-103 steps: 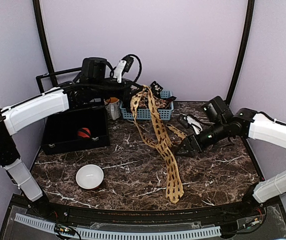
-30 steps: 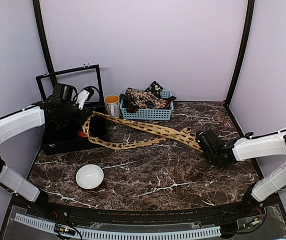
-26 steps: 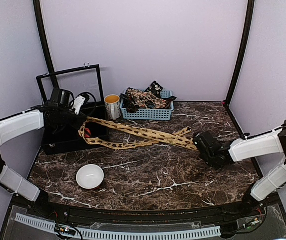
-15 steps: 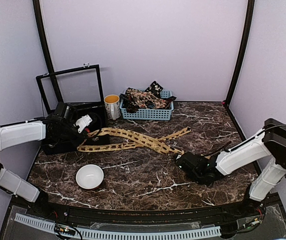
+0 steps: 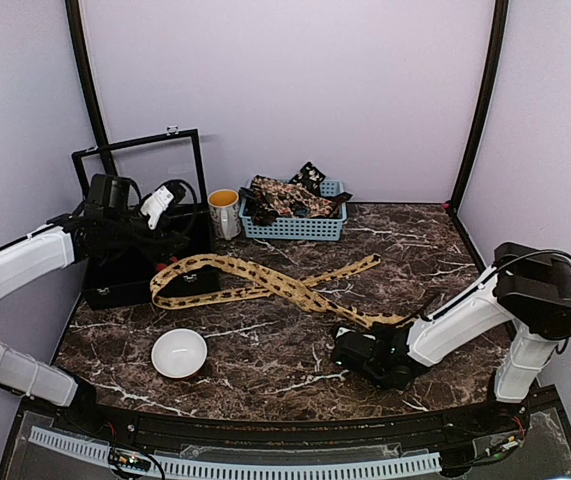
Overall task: Roll the ties
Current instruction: Flatten out the tie at the center of the board.
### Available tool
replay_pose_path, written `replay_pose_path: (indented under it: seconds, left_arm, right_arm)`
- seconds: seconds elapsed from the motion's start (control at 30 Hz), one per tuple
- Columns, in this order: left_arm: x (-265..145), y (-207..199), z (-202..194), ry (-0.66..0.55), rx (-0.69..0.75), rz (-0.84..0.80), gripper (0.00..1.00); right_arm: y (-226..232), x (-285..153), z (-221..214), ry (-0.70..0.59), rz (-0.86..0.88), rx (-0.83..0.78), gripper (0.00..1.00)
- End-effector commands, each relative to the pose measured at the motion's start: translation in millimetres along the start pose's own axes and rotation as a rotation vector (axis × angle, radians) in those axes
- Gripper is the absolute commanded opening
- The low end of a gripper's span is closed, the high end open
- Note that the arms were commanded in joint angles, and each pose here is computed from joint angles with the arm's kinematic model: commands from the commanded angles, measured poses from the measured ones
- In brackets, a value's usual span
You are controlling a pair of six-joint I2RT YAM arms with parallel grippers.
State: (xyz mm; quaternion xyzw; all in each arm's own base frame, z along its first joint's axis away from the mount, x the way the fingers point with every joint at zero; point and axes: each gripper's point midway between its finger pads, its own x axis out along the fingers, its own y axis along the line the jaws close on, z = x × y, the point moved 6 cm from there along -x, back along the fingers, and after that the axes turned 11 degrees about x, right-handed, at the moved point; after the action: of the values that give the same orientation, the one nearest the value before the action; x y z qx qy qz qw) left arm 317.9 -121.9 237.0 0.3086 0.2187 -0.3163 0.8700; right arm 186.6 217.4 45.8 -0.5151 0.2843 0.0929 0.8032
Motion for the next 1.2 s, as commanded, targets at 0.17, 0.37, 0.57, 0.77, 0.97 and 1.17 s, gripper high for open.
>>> replay_pose_path:
  seconds: [0.17,0.37,0.57,0.77,0.97,1.17]
  left_arm:
    - [77.4,-71.8,87.3,-0.145,0.057,-0.514,0.75]
    - [139.6,-70.5,110.3,-0.103,0.025,-0.548,0.76]
    - [180.6,-72.0,99.6,0.037,-0.032,-0.568,0.75]
    - [186.5,-89.8,92.1,0.023,-0.041,-0.705,0.75]
    - [209.3,-91.8,100.5,0.021,-0.161,-0.745,0.71]
    - [232.1,-91.8,104.2,0.067,-0.328,-0.748,0.69]
  right_arm:
    - [24.0,-4.5,-16.7,0.078,0.138,-0.046,0.17]
    - [2.7,-23.7,9.7,0.025,0.169,0.044,0.59]
    - [-20.1,-45.8,37.9,0.002,0.226,0.136,0.77]
    - [-58.6,-76.9,73.1,-0.075,0.403,0.402,0.8]
    - [-115.4,-53.8,69.6,0.069,0.661,0.952,0.78]
    - [-111.8,-17.1,38.9,0.3,0.863,1.323,0.68]
